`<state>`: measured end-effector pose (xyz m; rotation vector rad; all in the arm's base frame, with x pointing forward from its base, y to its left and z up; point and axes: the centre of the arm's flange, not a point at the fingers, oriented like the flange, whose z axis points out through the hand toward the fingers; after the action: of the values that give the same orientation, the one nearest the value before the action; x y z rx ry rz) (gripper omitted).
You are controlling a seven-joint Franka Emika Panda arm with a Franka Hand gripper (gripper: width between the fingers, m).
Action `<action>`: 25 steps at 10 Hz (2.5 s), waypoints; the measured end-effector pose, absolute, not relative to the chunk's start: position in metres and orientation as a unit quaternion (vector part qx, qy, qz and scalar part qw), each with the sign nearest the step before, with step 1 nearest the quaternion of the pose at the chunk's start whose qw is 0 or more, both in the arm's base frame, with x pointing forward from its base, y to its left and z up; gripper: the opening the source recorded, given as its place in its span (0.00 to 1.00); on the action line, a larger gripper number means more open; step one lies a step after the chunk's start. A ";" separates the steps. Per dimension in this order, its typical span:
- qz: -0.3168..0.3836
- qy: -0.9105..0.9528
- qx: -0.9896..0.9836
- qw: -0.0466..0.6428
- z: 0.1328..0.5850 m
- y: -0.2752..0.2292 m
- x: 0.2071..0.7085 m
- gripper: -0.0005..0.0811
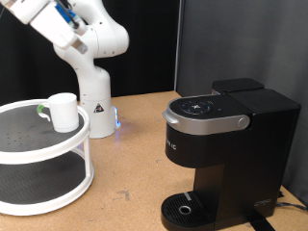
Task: Make a cup of coffee with the keurig machine
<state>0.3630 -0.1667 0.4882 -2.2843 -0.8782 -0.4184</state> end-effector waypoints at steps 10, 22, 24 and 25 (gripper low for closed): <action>-0.156 -0.330 -0.882 0.296 0.487 -0.245 0.297 0.01; -0.166 -0.332 -0.878 0.301 0.427 -0.273 0.255 0.01; -0.167 -0.324 -0.885 0.288 0.409 -0.270 0.257 0.01; -0.172 -0.317 -0.890 0.279 0.400 -0.270 0.256 0.01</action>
<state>0.2564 -0.2701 0.3996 -2.3879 -0.8490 -0.4607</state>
